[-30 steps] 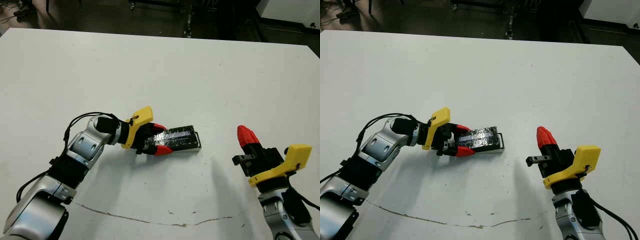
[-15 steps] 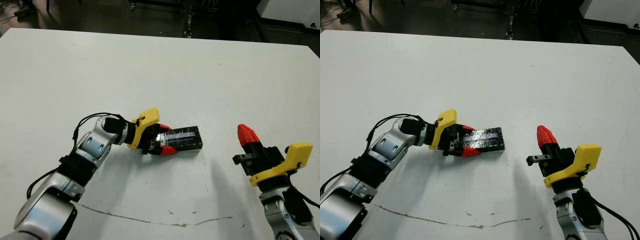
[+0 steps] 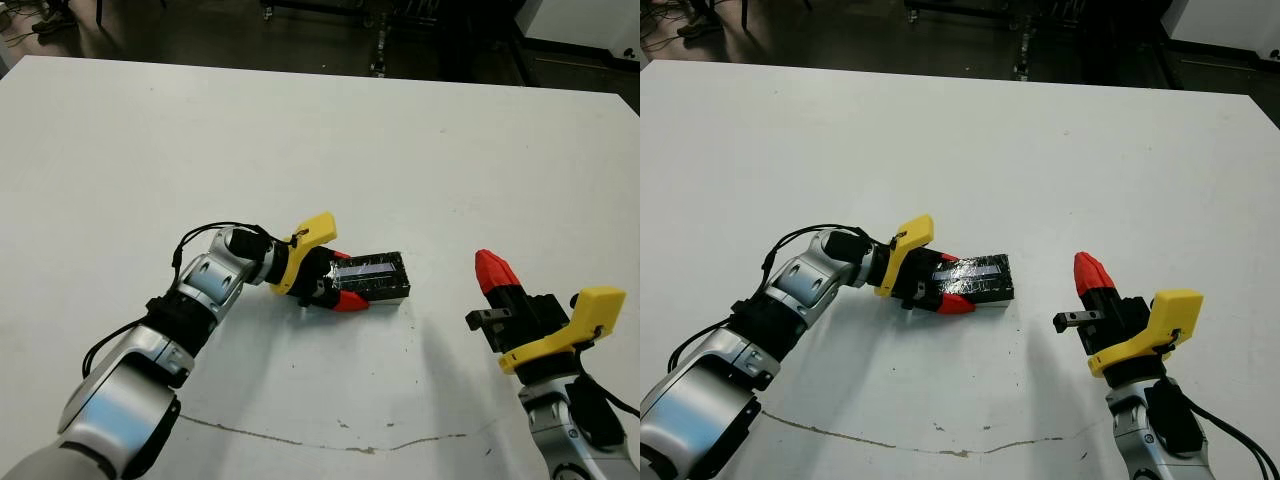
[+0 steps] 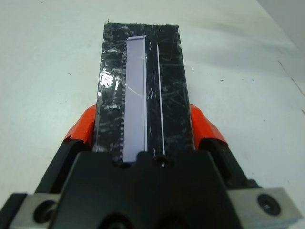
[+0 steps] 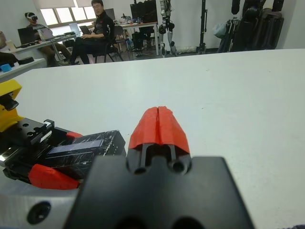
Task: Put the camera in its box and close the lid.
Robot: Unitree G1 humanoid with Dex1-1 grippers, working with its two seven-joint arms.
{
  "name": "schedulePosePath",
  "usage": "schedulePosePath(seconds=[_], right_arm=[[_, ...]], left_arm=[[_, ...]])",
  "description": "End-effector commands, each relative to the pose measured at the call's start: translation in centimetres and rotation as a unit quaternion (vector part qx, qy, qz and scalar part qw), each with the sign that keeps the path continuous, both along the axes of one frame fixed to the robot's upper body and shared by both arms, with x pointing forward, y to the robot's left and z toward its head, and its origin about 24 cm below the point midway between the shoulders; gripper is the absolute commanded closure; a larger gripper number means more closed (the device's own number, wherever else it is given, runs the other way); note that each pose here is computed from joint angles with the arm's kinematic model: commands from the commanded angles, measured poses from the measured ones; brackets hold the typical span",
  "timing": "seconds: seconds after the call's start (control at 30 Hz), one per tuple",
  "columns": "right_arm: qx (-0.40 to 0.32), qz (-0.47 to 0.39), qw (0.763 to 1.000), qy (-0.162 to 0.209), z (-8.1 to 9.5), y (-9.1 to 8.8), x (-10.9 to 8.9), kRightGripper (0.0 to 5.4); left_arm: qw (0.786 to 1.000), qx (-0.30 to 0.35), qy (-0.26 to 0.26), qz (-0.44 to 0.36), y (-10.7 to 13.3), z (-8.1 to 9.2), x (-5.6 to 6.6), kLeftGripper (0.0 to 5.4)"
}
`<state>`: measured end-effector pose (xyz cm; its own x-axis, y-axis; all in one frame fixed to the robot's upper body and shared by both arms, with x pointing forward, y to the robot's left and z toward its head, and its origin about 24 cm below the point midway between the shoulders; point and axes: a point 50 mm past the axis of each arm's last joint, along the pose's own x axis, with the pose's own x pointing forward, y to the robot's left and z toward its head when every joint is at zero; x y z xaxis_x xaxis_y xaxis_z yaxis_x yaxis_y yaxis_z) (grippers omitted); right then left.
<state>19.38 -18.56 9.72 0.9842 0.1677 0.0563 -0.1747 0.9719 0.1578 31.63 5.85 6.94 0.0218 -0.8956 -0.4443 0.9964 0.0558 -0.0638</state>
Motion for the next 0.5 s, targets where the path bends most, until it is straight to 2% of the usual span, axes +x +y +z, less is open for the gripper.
schedulePosePath(seconds=[0.03, 0.33, 0.43, 0.5], right_arm=[[-0.004, -0.005, 1.000, 0.011, -0.16, -0.31, -0.14, 5.40], [-0.003, -0.005, 1.000, 0.012, -0.22, -0.21, -0.19, 5.40], [-0.002, -0.004, 1.000, 0.012, -0.23, -0.23, -0.21, 5.40], [-0.003, -0.004, 1.000, 0.012, -0.24, -0.22, -0.23, 5.40]], left_arm=[[0.995, 0.036, 0.064, -0.063, -2.73, -2.85, -2.63, 2.21], [0.991, 0.049, 0.090, -0.084, -3.49, -2.84, -3.19, 2.22], [0.993, 0.071, 0.067, -0.068, -3.39, -2.91, -3.28, 2.22], [0.995, 0.083, 0.018, -0.060, -3.28, -2.80, -3.43, 1.81]])
